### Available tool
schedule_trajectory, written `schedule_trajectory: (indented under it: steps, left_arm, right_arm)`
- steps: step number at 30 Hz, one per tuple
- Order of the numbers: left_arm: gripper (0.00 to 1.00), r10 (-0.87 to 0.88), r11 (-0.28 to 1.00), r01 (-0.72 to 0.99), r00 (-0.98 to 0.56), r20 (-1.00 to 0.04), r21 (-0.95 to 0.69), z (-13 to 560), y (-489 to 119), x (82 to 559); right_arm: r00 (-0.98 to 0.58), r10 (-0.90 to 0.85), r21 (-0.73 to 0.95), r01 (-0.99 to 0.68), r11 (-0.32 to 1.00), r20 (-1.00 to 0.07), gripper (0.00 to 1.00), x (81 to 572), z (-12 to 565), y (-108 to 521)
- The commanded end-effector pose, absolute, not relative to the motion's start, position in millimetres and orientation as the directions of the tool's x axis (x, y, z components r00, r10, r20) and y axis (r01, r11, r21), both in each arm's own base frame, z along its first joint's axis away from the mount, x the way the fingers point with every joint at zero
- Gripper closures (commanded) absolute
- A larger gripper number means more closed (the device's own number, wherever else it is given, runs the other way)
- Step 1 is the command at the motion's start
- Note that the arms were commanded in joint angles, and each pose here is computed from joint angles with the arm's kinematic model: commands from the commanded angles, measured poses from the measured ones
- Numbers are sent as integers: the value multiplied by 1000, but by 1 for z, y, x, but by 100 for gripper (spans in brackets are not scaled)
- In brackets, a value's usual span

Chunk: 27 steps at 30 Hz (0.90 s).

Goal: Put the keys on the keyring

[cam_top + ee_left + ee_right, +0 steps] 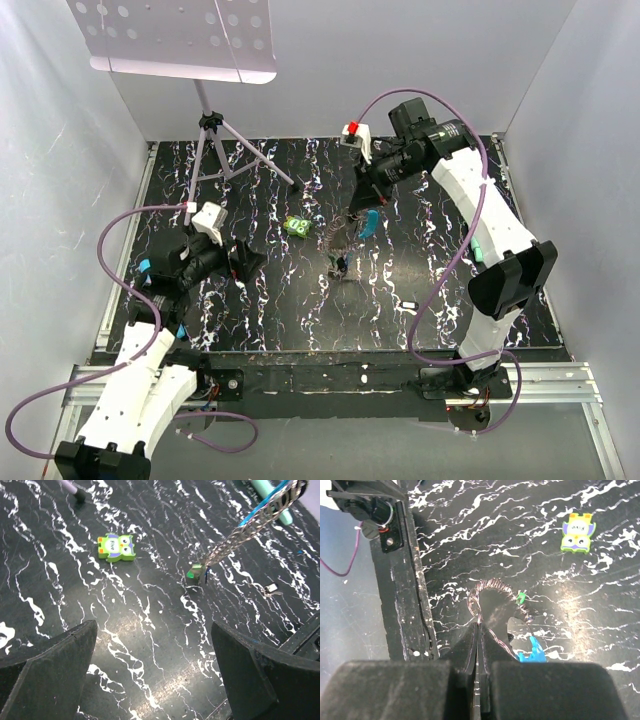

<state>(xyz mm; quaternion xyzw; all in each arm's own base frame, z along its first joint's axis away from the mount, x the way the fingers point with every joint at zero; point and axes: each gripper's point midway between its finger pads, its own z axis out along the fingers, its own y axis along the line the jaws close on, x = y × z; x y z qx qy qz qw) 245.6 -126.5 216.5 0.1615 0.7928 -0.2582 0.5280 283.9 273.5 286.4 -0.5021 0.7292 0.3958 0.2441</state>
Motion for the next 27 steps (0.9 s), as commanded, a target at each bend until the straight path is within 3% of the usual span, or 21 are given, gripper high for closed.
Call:
schedule_trajectory:
  steps: [1, 5, 11, 21, 27]
  left_arm:
    - [2, -44, 731, 646, -276, -960, -219, 244, -143, 233]
    - [2, -84, 622, 766, -143, -986, -164, 265, -160, 215]
    - [2, -198, 438, 882, -95, -976, -175, 290, -184, 193]
    - [2, -260, 350, 920, -84, -962, -175, 310, -191, 179]
    - [7, -234, 314, 949, 40, -971, -36, 309, -201, 167]
  right_arm:
    - [-298, -510, 319, -946, 48, -807, 99, 260, 313, 288]
    - [-254, -514, 306, -952, -19, -820, 99, 246, 316, 294]
    - [-183, -496, 286, -948, -140, -849, 99, 222, 324, 300]
    - [-17, -417, 180, -918, -354, -909, 99, 182, 324, 306]
    - [90, -334, 87, -873, -481, -938, 99, 157, 324, 303]
